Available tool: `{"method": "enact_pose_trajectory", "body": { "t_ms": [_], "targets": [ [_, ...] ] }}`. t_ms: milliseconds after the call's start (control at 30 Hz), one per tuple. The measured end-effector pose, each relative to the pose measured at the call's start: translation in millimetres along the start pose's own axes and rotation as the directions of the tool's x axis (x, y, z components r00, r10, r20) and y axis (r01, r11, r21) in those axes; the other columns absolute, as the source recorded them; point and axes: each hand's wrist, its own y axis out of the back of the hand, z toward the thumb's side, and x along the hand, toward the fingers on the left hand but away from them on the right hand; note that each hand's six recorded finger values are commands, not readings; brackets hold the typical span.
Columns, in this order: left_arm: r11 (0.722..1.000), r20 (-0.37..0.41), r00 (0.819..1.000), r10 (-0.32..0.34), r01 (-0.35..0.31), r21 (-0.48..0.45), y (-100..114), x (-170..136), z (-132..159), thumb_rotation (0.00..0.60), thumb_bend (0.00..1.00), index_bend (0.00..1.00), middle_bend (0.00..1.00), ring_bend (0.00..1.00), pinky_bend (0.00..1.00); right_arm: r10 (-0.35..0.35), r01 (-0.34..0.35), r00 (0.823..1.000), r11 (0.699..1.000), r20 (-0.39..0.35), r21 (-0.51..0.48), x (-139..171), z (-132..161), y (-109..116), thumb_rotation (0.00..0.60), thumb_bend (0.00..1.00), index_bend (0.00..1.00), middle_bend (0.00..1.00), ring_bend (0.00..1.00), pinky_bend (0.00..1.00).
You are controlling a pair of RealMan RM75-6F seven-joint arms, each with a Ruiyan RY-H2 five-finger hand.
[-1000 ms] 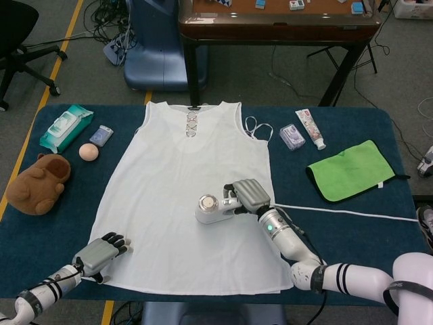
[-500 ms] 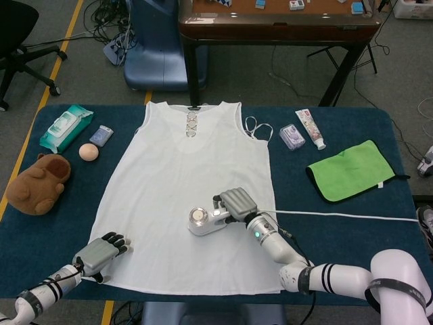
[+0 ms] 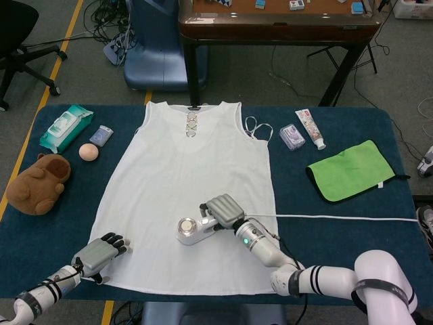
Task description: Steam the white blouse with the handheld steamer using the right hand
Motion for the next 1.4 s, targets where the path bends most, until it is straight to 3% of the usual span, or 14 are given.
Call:
{"method": "enact_pose_trajectory", "body": {
  "t_ms": [300,667,867,1400],
  "targets": [
    [1.000,-0.003,1.000,-0.005,0.005,0.003,-0.6,0.9,1.2,0.572,0.19,0.18,0.10,0.05,0.03,-0.002,0.004,0.999,0.999,-0.044,0.037,-4.2,14.4,-2.1,0.600,0.51,0.83,0.86,0.88,0.84],
    [1.000,0.001,1.000,-0.005,0.005,0.007,-0.1,2.2,3.8,0.572,0.19,0.18,0.10,0.05,0.03,-0.055,0.052,0.998,0.996,0.036,0.066,4.7,-25.4,16.2,0.600,0.51,0.83,0.86,0.88,0.84],
    [1.000,0.001,1.000,-0.007,0.007,0.011,-0.3,1.3,4.6,0.573,0.19,0.18,0.10,0.05,0.03,-0.070,0.066,0.997,0.994,0.044,0.084,10.4,-33.7,23.1,0.600,0.51,0.83,0.86,0.88,0.84],
    [1.000,-0.001,1.000,-0.006,0.006,0.012,-0.2,1.2,4.6,0.572,0.19,0.18,0.10,0.05,0.03,0.001,0.009,0.996,0.993,-0.086,0.116,13.2,12.8,-5.2,0.600,0.51,0.83,0.86,0.88,0.84]
  ]
}}
